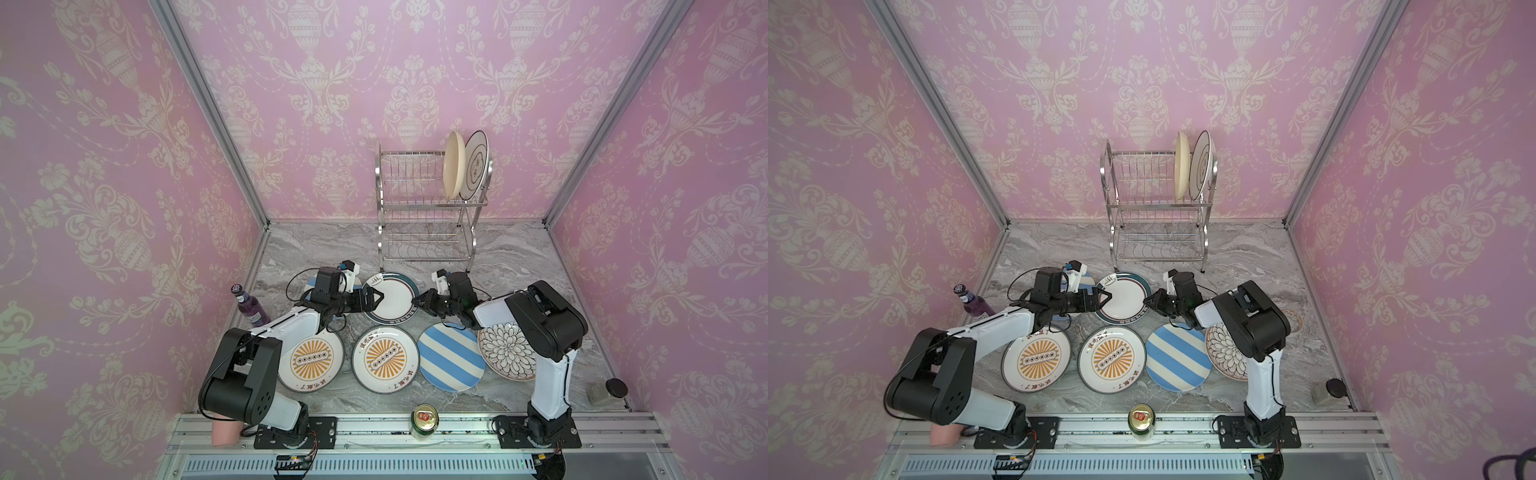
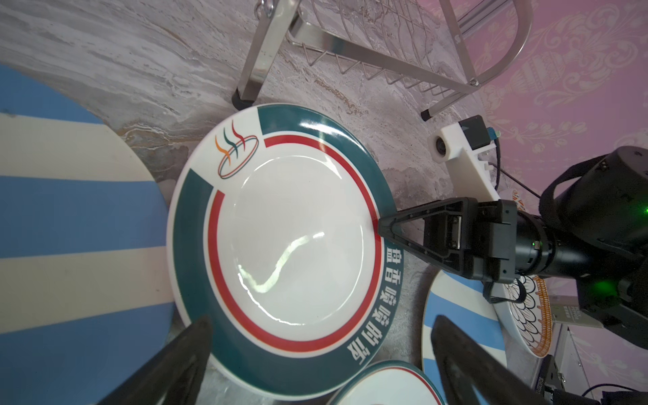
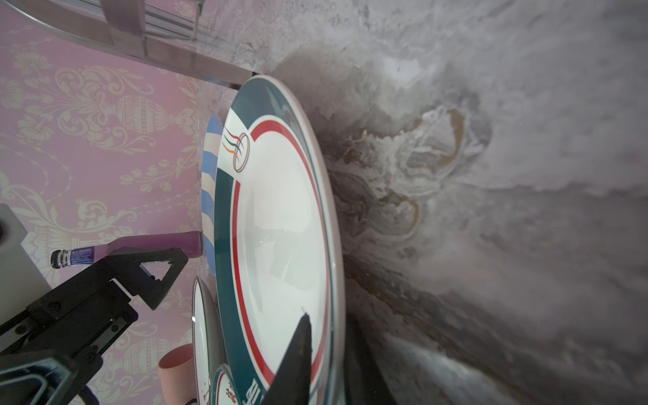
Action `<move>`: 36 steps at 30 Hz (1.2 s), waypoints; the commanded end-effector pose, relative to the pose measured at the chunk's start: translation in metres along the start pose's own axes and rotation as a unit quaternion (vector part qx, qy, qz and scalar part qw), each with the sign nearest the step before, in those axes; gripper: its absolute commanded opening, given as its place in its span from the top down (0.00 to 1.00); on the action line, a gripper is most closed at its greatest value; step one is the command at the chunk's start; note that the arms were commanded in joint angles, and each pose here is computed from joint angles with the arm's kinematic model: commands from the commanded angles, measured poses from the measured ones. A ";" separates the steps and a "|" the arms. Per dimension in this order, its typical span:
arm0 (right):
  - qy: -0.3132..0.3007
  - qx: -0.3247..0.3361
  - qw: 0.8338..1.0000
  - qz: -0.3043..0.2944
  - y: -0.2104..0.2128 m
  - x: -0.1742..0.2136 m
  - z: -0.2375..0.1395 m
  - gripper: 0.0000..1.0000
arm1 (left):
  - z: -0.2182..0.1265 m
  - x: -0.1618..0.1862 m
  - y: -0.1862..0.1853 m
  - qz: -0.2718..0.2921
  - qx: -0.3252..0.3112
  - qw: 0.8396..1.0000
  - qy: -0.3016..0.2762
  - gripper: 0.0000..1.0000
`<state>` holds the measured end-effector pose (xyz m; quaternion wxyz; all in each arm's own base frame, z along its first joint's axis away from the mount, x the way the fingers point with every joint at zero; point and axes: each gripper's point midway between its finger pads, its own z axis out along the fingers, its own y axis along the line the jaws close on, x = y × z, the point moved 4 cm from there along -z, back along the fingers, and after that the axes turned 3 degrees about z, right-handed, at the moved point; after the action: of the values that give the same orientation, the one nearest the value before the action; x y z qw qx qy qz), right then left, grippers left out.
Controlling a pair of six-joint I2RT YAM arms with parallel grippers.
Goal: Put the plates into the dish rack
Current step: 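Grasp the green-rimmed plate's rim with the right gripper, then tilt the green-rimmed plate upright with the right gripper while the left arm shifts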
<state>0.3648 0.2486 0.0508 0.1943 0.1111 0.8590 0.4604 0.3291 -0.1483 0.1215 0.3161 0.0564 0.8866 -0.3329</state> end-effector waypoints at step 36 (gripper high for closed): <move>-0.039 0.091 0.995 -0.025 0.059 -0.005 -0.101 1.00 | -0.052 -0.138 -0.056 0.168 -0.029 0.974 -0.150 0.01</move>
<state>0.3374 0.2092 0.1412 0.2338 0.1312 0.8905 0.3677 0.3804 -0.1508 0.2583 0.4731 0.1251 0.8214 -0.2928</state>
